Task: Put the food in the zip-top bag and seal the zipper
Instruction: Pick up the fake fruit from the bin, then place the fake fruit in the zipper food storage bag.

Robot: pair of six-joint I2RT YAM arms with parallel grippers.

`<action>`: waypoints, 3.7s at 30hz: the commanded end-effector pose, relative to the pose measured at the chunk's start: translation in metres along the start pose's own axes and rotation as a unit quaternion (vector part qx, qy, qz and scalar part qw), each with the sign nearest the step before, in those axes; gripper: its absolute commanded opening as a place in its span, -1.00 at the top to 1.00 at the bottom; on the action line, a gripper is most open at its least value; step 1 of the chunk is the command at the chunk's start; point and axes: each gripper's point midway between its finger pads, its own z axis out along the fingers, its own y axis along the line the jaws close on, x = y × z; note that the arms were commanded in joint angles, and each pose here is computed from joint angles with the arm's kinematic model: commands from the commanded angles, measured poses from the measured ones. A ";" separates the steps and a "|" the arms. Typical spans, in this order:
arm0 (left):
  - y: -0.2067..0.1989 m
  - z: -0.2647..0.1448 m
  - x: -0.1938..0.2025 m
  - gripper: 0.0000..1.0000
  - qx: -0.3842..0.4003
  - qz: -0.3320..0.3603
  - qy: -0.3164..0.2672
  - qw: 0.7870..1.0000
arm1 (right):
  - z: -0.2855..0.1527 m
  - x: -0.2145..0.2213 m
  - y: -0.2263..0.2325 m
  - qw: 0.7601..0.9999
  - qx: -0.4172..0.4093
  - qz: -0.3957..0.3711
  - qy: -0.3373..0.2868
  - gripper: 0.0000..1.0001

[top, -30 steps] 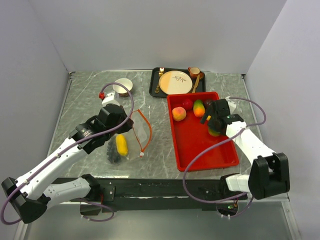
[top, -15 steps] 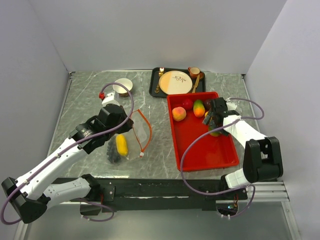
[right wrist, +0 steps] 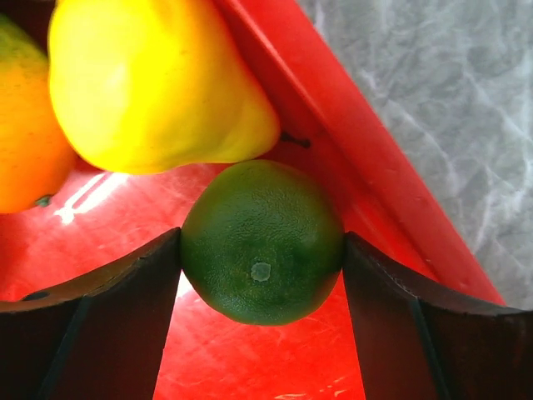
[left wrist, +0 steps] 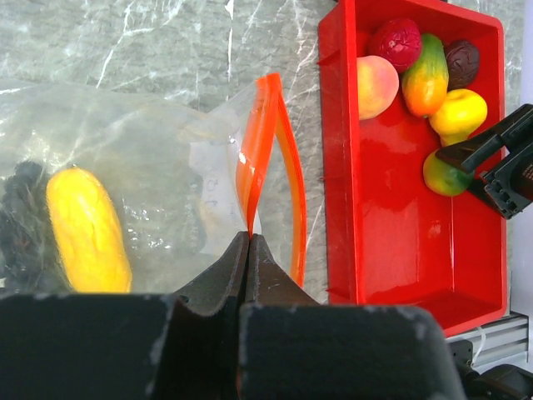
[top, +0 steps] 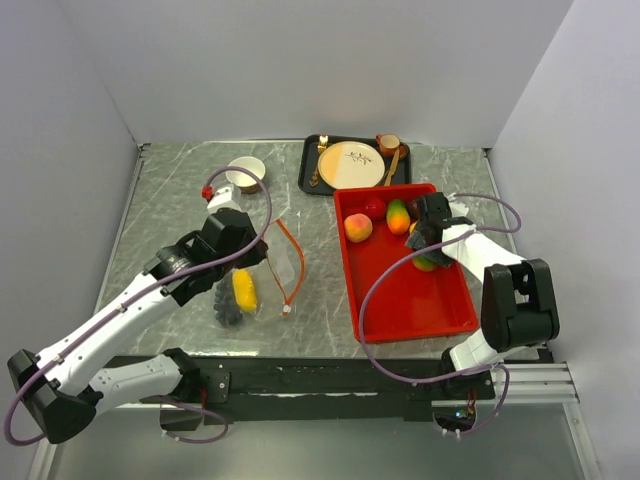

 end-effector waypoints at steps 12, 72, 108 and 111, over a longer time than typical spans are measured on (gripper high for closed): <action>-0.001 -0.003 -0.005 0.96 0.006 -0.019 -0.014 1.000 | -0.020 0.011 0.036 0.992 -0.119 -0.050 0.011 -0.07; -0.014 0.006 0.000 0.99 0.028 -0.021 0.001 0.999 | -0.288 0.129 0.240 0.798 -0.552 -0.226 0.089 -0.09; -0.008 -0.018 -0.017 0.97 0.031 -0.035 -0.034 0.998 | -0.152 -0.015 0.127 0.961 -0.244 -0.102 -0.077 -1.00; -0.010 -0.016 -0.016 0.98 0.034 -0.034 -0.031 0.998 | -0.115 -0.044 0.091 0.981 -0.154 -0.086 -0.084 -1.00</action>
